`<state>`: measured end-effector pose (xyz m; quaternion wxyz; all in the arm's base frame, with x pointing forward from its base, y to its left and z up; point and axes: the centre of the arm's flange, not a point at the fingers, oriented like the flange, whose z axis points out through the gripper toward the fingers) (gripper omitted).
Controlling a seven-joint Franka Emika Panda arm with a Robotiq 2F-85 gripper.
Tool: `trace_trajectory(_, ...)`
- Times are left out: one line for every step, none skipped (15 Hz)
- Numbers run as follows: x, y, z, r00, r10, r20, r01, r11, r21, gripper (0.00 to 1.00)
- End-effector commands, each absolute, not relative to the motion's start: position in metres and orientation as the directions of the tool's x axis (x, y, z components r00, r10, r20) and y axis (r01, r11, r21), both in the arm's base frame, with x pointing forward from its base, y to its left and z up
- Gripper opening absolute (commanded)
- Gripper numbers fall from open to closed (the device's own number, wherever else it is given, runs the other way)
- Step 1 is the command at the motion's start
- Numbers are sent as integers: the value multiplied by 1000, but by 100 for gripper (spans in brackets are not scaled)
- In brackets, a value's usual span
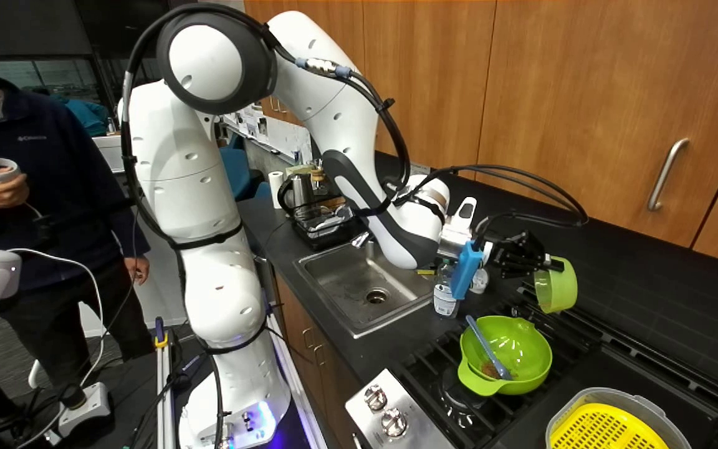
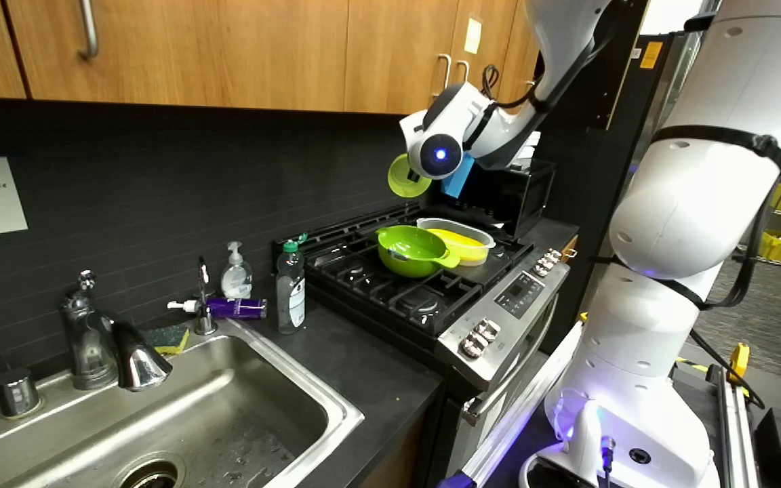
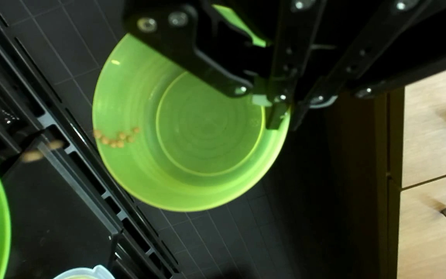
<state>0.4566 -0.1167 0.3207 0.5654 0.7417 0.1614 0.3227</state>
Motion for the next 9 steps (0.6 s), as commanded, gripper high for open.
trace_trajectory(447, -122, 328, 720, 615, 320, -165, -296, 941, 1)
trace_trajectory(448, -123, 329, 719, 615, 323, -169, -295, 940, 1)
trace_trajectory(447, -124, 330, 718, 615, 325, -174, -293, 940, 1)
trace_trajectory(447, -124, 331, 715, 618, 327, -180, -290, 940, 1)
trace_trajectory(447, -125, 331, 711, 623, 326, -184, -283, 941, 1)
trace_trajectory(447, -125, 332, 708, 626, 326, -188, -279, 942, 1)
trace_trajectory(447, -125, 332, 705, 629, 327, -192, -275, 942, 1)
trace_trajectory(447, -125, 333, 702, 632, 329, -196, -272, 942, 1)
trace_trajectory(446, -126, 333, 700, 633, 330, -200, -270, 942, 1)
